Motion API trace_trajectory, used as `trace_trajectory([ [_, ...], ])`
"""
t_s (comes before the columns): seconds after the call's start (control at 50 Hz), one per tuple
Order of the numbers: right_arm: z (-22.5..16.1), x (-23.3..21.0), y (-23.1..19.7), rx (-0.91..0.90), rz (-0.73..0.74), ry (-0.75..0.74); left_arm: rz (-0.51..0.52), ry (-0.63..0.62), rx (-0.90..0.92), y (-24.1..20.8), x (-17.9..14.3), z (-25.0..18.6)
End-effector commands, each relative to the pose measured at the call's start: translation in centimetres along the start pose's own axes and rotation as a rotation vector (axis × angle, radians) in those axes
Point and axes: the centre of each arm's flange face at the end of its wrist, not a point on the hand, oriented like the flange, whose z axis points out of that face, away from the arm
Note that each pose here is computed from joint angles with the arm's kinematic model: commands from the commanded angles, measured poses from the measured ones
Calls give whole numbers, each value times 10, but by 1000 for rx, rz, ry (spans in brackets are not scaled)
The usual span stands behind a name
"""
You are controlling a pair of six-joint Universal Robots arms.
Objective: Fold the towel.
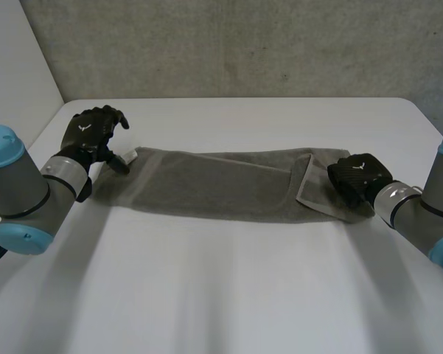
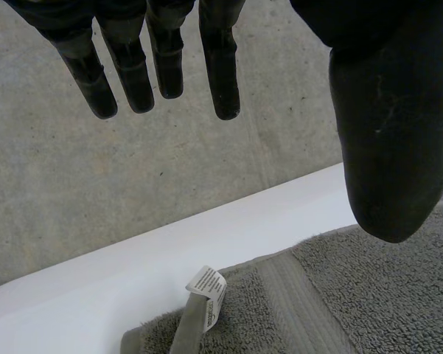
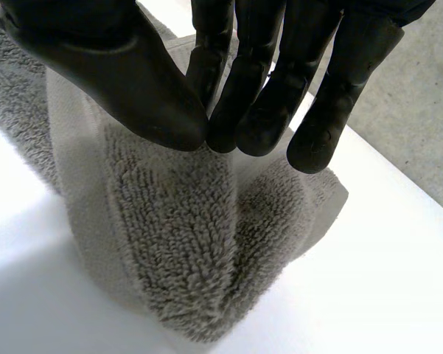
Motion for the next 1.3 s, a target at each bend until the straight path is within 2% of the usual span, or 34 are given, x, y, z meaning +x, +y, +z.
trace_trajectory([
  [0.02, -1, -2, 3, -18, 9, -8, -1, 1, -5, 1, 0, -1],
  [0.34, -16, -9, 1, -33, 28, -37, 3, -1, 11, -1, 0, 0],
  [0.72, 8, -4, 13, -31, 14, -24, 3, 1, 13, 0, 0, 1],
  [0.88, 18, 28, -21, 81, 12, 62, 3, -1, 11, 0, 0, 1],
  [0.94, 30, 48, -48, 178, 74, 107, 3, 1, 11, 0, 0, 1],
  [1.04, 45, 66, -61, 233, 138, 168, 3, -4, 11, 0, -2, 1],
  [1.16, 66, 87, -59, 245, 152, 291, 3, -4, 13, 0, -2, 1],
  [1.3, 82, 90, -45, 204, 159, 313, 3, -5, 12, 1, -2, 1],
])
